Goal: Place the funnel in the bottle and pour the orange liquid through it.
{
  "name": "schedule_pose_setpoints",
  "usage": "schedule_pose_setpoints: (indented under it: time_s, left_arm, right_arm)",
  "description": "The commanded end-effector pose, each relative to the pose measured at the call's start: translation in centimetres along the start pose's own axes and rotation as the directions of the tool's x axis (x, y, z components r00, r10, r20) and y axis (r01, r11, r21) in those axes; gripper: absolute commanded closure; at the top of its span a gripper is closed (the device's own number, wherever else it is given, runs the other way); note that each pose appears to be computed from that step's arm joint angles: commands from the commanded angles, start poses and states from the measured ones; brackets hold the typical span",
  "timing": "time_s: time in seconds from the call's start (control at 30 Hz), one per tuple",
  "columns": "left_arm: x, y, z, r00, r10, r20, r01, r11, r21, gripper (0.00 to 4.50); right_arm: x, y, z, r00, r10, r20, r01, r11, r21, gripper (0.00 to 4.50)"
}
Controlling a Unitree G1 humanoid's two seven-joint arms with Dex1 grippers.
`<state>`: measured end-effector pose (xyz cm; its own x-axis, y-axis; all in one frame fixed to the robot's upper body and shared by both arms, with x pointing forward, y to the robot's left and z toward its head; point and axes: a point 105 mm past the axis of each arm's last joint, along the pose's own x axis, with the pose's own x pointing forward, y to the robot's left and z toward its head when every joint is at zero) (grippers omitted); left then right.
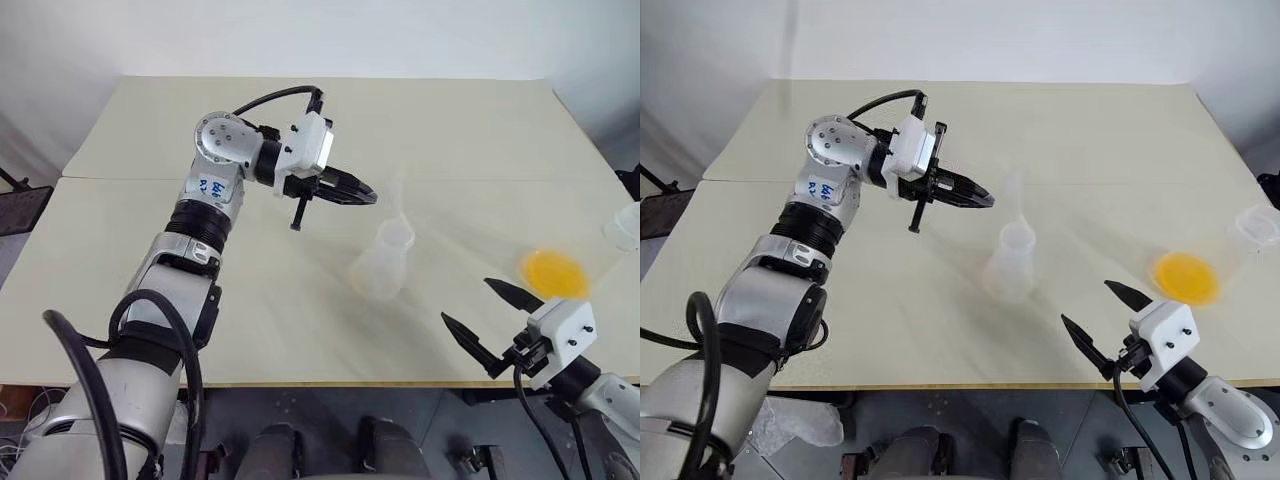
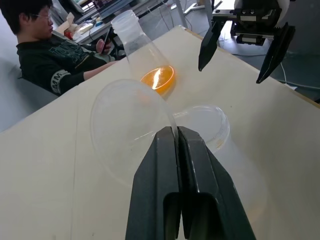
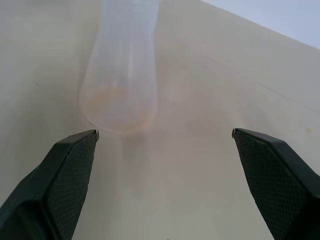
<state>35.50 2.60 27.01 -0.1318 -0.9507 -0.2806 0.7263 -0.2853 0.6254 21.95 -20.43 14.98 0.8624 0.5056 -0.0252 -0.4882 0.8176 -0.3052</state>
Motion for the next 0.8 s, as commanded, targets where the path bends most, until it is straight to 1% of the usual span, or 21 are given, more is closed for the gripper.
schedule_pose_setpoints:
  time_s: [0.03,0.23,0.57,0.67,0.8]
  left_arm:
    - [-0.3,-0.3,1.3,0.994,-0.110,-0.006,0.110,0.992,0.067,4.48]
    - [0.0,-0.8,0.9,0.985,-0.156,-0.074,0.163,0.980,0.110,4.48]
    - [1.3,-0.8,1.6,0.974,-0.204,-0.093,0.219,0.956,0.193,4.48]
    - [1.5,-0.9,1.8,0.970,-0.219,-0.106,0.237,0.948,0.212,3.84]
    - [1.6,-0.7,2.3,0.971,-0.221,-0.092,0.236,0.946,0.220,2.68]
  right_arm:
    - [-0.3,0.0,1.2,0.999,-0.024,0.039,0.025,0.999,-0.031,0.00]
    - [-0.5,0.1,1.1,0.999,-0.029,0.035,0.030,0.999,-0.030,0.00]
    - [-0.6,0.3,1.0,0.999,-0.032,0.029,0.033,0.999,-0.036,0.00]
    - [-0.6,0.1,0.9,0.999,-0.033,0.026,0.034,0.999,-0.040,0.00]
    - [-0.6,0.1,0.9,0.999,-0.032,0.025,0.034,0.999,-0.042,0.00]
